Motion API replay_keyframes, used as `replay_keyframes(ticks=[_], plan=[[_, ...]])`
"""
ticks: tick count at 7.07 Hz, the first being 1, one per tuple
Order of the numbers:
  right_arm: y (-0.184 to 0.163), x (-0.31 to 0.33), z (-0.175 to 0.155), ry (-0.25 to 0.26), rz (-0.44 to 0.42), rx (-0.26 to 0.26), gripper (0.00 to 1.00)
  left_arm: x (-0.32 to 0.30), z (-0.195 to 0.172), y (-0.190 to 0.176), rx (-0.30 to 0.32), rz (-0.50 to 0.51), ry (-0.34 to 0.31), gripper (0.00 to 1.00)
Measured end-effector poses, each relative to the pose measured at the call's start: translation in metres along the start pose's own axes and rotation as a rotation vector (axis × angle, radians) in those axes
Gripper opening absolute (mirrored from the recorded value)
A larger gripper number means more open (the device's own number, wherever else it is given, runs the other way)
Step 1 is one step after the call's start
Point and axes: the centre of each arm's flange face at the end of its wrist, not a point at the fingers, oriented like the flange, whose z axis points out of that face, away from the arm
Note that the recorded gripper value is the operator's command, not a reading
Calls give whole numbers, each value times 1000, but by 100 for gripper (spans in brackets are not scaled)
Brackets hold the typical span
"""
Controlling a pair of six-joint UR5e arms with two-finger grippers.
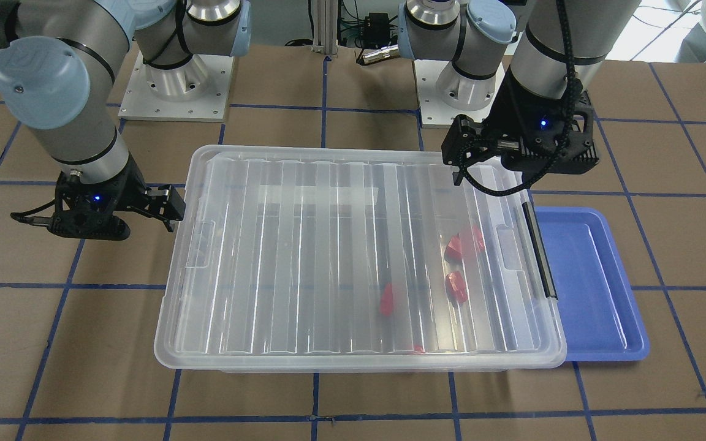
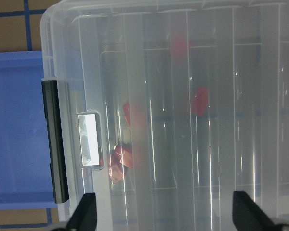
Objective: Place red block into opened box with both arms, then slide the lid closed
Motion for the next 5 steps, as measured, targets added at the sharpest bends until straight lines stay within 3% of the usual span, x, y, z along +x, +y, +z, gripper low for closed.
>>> replay_keyframes(ticks=[1,3,5], plan=[[-4,3,-25,5,0,0,100,0,-1,0,1,0,0,100],[11,-2,-107,-2,-14,-4,100,0,-1,-1,3,0,0,100],[36,-25,-145,-21,-50,-31,100,1,1,0,0,1,0,100]])
